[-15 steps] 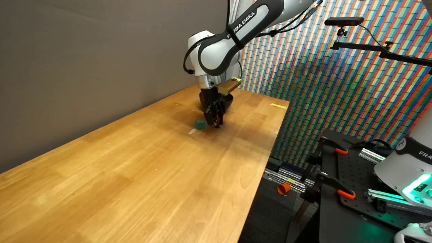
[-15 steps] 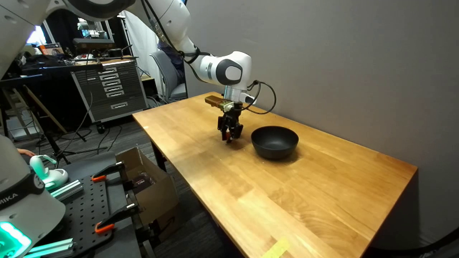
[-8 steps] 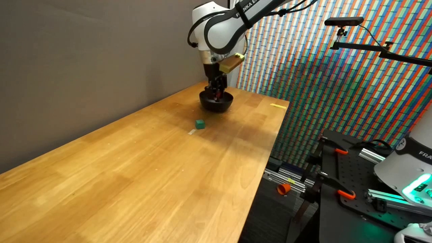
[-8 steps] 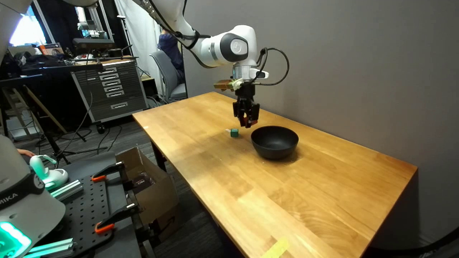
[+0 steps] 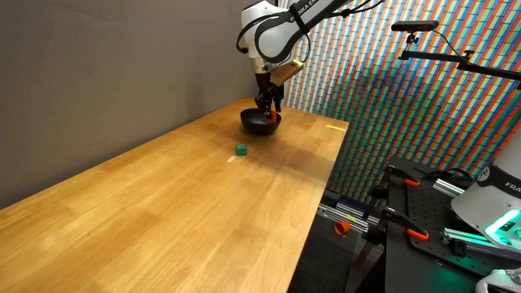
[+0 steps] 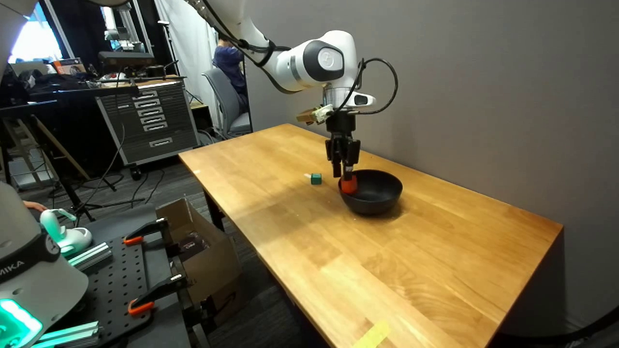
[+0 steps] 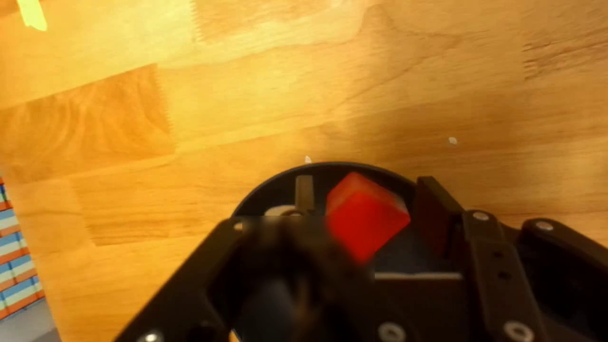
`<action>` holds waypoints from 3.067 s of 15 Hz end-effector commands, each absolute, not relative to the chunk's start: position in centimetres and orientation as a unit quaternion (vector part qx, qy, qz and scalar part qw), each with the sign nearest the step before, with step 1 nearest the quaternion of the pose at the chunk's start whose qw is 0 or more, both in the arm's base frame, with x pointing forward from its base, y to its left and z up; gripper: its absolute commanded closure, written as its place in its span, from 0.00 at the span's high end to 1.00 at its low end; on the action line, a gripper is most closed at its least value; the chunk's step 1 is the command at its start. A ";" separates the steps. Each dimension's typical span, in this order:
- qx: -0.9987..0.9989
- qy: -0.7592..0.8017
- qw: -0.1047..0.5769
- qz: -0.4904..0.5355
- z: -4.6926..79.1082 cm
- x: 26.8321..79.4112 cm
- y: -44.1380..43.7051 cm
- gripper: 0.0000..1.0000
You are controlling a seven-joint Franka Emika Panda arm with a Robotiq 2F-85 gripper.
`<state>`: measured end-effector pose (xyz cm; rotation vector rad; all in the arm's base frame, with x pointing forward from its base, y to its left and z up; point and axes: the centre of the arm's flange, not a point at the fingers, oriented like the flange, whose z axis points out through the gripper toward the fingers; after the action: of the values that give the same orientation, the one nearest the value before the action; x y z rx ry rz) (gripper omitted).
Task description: Put the orange and green blocks in the black bowl
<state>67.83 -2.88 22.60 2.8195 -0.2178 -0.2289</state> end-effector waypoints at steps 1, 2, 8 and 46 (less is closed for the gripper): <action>0.979 -0.095 0.161 -0.079 22.3 67.7 -3.7 0.88; 0.980 -0.094 0.159 -0.079 22.3 67.7 -3.6 0.97; 0.991 -0.042 0.103 -0.071 22.7 68.7 0.8 1.00; 0.979 0.193 0.037 -0.047 18.2 72.8 7.9 0.16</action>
<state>72.02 8.27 14.84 3.0301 0.6002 -0.1977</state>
